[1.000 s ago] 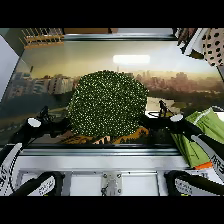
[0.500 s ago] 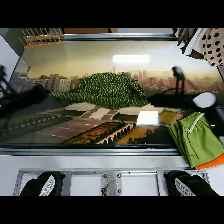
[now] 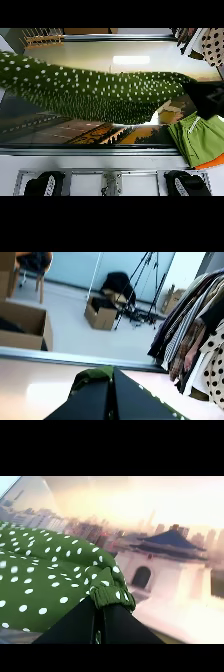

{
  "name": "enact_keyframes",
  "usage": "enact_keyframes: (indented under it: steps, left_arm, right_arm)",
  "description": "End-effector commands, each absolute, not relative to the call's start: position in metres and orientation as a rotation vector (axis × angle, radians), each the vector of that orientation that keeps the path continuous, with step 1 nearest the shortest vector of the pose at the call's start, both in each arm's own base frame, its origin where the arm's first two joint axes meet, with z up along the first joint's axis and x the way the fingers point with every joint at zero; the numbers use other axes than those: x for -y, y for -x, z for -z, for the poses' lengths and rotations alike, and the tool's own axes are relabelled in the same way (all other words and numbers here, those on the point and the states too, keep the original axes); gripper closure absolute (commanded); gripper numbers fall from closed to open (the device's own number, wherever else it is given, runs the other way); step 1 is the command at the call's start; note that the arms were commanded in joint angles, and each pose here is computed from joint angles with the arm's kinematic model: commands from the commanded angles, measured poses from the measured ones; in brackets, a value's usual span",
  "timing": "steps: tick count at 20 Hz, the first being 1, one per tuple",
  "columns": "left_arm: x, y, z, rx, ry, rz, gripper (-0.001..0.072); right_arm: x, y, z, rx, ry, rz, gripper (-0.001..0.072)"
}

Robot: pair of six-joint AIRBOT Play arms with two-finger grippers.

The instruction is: Fold the clothes and pants, and hang the long-sleeved shirts on hangers.

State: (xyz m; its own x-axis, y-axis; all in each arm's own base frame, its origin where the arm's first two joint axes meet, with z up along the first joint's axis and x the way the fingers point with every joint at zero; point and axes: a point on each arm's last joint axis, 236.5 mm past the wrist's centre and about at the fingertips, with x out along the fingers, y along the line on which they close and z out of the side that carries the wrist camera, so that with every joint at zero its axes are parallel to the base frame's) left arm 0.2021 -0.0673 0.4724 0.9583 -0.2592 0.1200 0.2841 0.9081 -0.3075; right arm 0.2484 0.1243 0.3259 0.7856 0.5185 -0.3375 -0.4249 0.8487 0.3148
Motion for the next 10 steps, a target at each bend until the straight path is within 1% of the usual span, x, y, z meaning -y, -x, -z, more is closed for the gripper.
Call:
enact_keyframes:
  steps: [1, 3, 5, 8, 10]
  left_arm:
    - [0.072, -0.187, -0.484, 0.100, 0.333, 0.292, 0.0705]
    - [0.063, -0.233, -0.450, -0.033, 0.374, 0.277, 0.0705]
    - [0.050, -0.296, -0.390, -0.222, 0.449, 0.251, 0.0704]
    - [0.029, -0.387, -0.274, -0.527, 0.573, 0.192, 0.0704]
    - [0.035, -0.436, -0.205, -0.701, 0.721, 0.217, 0.0704]
  right_arm:
    - [-0.118, -0.214, -0.307, -0.572, -0.335, -0.453, 0.0703]
    - [-0.114, -0.220, -0.279, -0.715, -0.395, -0.398, 0.0703]
    - [-0.115, -0.240, -0.246, -0.865, -0.414, -0.376, 0.0703]
    - [-0.119, -0.287, -0.183, -1.087, -0.392, -0.372, 0.0703]
    - [-0.118, -0.322, -0.127, -1.236, -0.399, -0.344, 0.0703]
